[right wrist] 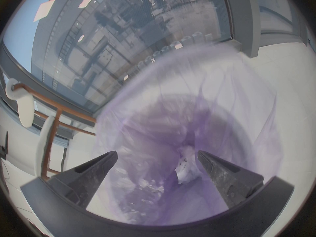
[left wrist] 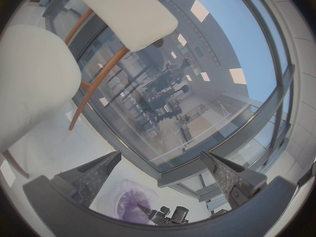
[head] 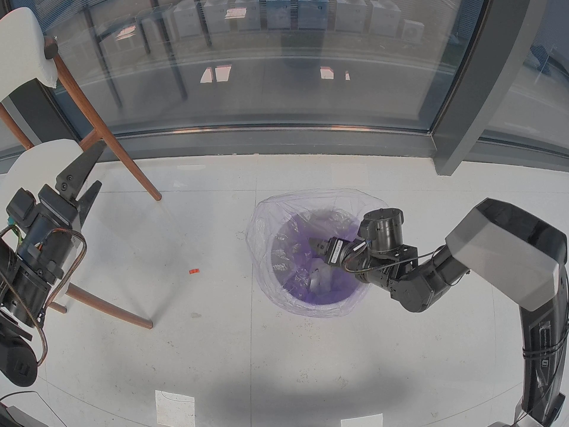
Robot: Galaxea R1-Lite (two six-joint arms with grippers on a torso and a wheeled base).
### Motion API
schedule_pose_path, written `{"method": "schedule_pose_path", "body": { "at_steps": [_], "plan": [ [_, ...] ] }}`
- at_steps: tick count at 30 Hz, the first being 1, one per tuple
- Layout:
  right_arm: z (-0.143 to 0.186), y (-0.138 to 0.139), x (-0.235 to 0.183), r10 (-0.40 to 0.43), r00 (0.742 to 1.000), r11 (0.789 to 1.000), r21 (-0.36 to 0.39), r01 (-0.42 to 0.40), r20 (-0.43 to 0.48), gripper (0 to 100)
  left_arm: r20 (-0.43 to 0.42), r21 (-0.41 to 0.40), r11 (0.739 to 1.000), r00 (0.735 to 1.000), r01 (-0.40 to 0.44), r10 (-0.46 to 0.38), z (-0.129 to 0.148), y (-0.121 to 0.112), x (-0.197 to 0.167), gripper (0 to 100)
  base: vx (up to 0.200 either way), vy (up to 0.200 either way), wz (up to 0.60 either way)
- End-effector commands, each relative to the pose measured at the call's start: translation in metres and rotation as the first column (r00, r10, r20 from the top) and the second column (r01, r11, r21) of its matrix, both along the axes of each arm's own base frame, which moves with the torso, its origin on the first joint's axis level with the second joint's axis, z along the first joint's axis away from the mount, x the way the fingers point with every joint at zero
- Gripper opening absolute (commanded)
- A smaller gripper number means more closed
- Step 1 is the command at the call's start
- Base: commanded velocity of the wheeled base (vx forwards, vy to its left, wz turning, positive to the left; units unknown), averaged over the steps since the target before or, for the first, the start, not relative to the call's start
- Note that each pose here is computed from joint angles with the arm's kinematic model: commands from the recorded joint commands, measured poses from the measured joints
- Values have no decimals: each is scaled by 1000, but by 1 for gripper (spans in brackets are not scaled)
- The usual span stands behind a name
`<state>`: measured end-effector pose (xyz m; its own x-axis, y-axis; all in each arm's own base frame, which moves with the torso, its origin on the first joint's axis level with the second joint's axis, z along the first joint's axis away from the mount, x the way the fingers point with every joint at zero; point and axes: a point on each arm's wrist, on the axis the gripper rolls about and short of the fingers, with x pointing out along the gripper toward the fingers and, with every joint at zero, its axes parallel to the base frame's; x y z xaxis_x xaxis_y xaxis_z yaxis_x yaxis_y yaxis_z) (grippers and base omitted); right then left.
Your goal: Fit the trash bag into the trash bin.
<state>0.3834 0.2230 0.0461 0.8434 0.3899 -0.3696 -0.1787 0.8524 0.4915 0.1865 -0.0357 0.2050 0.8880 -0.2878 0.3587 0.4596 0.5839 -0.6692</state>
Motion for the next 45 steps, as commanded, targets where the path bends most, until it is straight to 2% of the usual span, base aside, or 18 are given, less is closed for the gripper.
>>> {"method": "schedule_pose_path", "body": {
  "at_steps": [1, 8, 11, 14, 17, 21, 22, 23, 25, 27, 28, 29, 31, 32, 37, 40, 43, 45],
  "plan": [
    [117, -49, -54, -81, 980, 990, 125, 59, 179, 100, 160, 44, 999, 987, 25, -32, 20, 8, -53, 100, 0, 0, 0],
    [158, -160, -159, -263, 924, 964, 123, 237, 279, 100, 154, 104, 991, 983, 85, -101, 12, 18, -121, 100, 0, 0, 0],
    [150, -202, -215, -363, 862, 931, 91, 354, 355, 100, 156, 165, 984, 983, 66, -92, -1, 25, -159, 100, 0, 0, 0],
    [143, -216, -274, -394, 793, 914, 112, 389, 465, 100, 137, 218, 973, 985, 73, -104, -21, 31, -197, 100, 0, 0, 0],
    [135, -219, -312, -367, 758, 919, 83, 385, 540, 100, 115, 265, 962, 989, 57, -91, -41, 37, -226, 100, 0, 0, 0],
    [122, -222, -340, -338, 754, 912, -2, 410, 563, 100, 58, 355, 934, 998, -44, 25, -55, 38, -224, 100, 0, 0, 0],
    [115, -222, -352, -313, 759, 912, -43, 409, 571, 100, 49, 402, 906, 991, -132, 123, -62, 39, -220, 100, 0, 0, 0],
    [115, -222, -352, -313, 759, 912, -43, 409, 571, 100, 49, 402, 906, 991, -132, 123, -62, 39, -220, 100, 0, 0, 0],
    [91, -224, -380, -269, 771, 899, -137, 416, 577, 100, 1, 521, 823, 965, -225, 263, -91, 40, -208, 100, 0, 0, 0],
    [69, -224, -397, -212, 776, 890, -210, 404, 594, 100, -12, 623, 748, 954, -227, 300, -110, 39, -203, 100, 0, 0, 0],
    [63, -224, -401, -200, 775, 887, -226, 404, 599, 100, -6, 646, 727, 951, -233, 310, -111, 39, -202, 100, 0, 0, 0],
    [46, -225, -404, -193, 779, 866, -269, 421, 597, 100, -11, 681, 693, 943, -237, 333, -113, 40, -202, 100, 0, 0, 0],
    [39, -224, -405, -233, 796, 824, -321, 467, 559, 100, -61, 711, 668, 927, -220, 370, -120, 41, -202, 100, 0, 0, 0],
    [37, -225, -405, -257, 803, 817, -322, 478, 538, 100, -88, 724, 657, 917, -208, 388, -124, 41, -202, 100, 0, 0, 0],
    [35, -225, -405, -264, 814, 822, -320, 471, 517, 100, -98, 722, 660, 914, -207, 393, -124, 41, -202, 100, 0, 0, 0],
    [34, -225, -405, -278, 818, 842, -282, 459, 503, 100, -101, 722, 659, 910, -211, 402, -124, 41, -202, 100, 0, 0, 0],
    [34, -225, -405, -269, 821, 843, -289, 454, 503, 100, -98, 726, 629, 864, -278, 495, -125, 39, -203, 100, 0, 0, 0],
    [34, -224, -405, -253, 827, 843, -305, 443, 503, 100, -84, 741, 586, 821, -327, 564, -125, 38, -203, 100, 0, 0, 0]
  ]
}}
